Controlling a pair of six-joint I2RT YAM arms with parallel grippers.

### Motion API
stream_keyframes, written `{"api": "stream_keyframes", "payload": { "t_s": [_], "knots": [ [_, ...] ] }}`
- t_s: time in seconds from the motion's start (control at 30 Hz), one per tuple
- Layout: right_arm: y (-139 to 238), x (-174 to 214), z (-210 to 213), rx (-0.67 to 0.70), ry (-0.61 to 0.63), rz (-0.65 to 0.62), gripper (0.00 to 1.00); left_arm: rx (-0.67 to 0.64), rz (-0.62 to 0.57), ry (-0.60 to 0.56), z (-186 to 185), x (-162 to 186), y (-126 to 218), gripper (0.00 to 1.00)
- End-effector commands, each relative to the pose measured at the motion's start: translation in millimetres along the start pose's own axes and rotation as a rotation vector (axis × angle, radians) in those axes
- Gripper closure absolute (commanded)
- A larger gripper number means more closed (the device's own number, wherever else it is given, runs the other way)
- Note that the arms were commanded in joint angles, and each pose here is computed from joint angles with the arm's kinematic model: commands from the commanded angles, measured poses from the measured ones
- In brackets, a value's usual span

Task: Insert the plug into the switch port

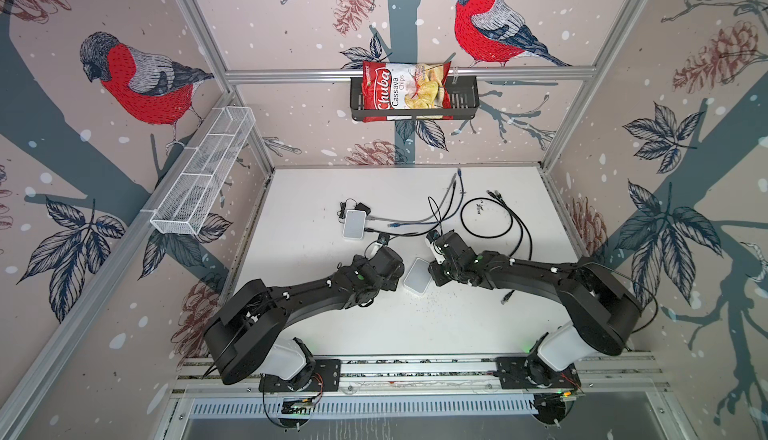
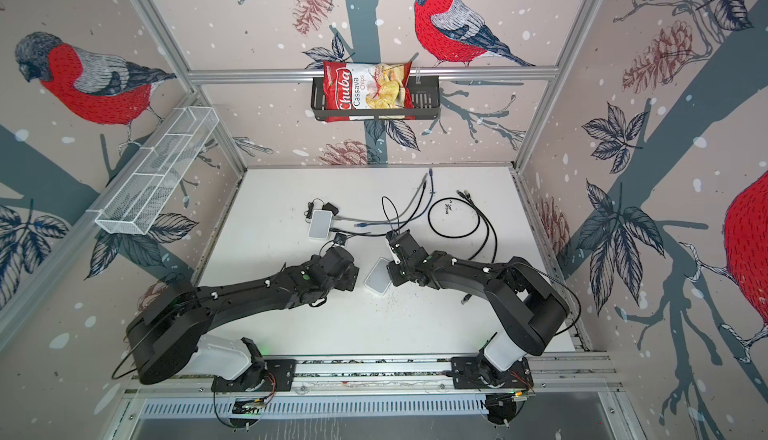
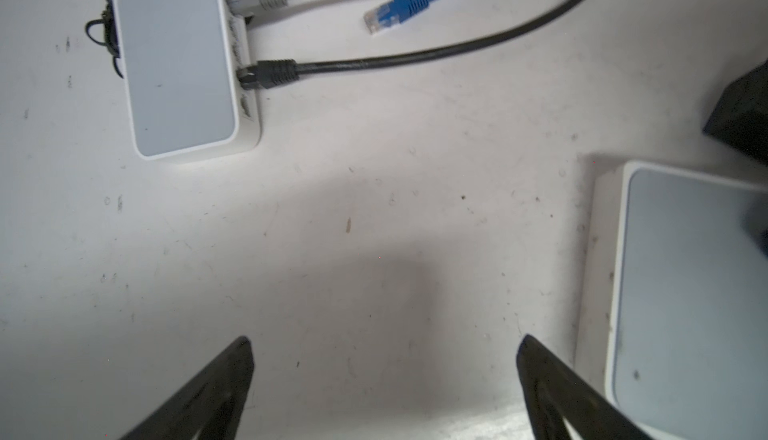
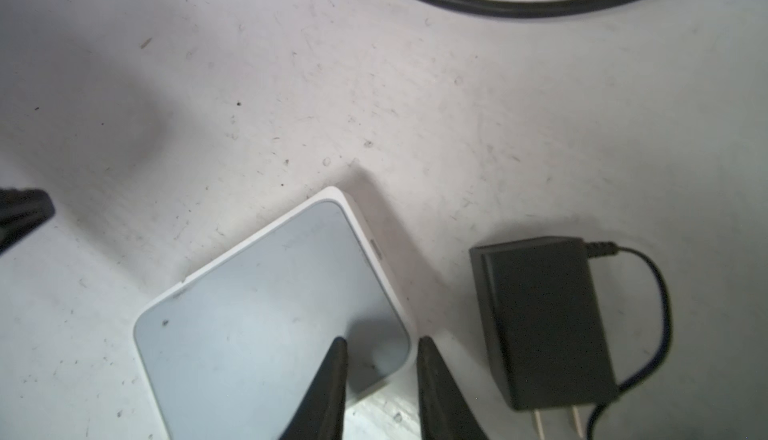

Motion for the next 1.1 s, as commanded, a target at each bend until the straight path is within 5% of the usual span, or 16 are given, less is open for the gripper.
{"api": "stream_keyframes", "payload": {
  "t_s": [0.0, 0.27, 0.53, 1.07],
  "knots": [
    [-4, 4, 13, -0.073, 0.016, 0.039, 0.7, 0.054, -0.064, 0.08, 1, -12, 5, 0.02],
    [-1, -5, 29, -0.127, 0.035, 0.013, 0.7, 0.103, -0.16, 0.119, 10, -23, 24, 0.02],
    [39, -27, -18, 0.141, -0.08, -0.094, 0.65, 0.204, -0.247, 0.119, 6, -33, 37, 0.03],
    [72, 9, -99, 0.26, -0.296, 0.078, 0.65, 0.229, -0.318, 0.059, -4, -46, 33, 0.03]
  ]
}}
Point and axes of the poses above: each gripper's point midway between its finger pads, its own y axis back along the fingers, its own z axis along the line the jaws close on, x = y × z, the point moved 8 cm from there along y, back along the fingers, and after that the axes turned 5 degrees about y, right-handed, at the moved point
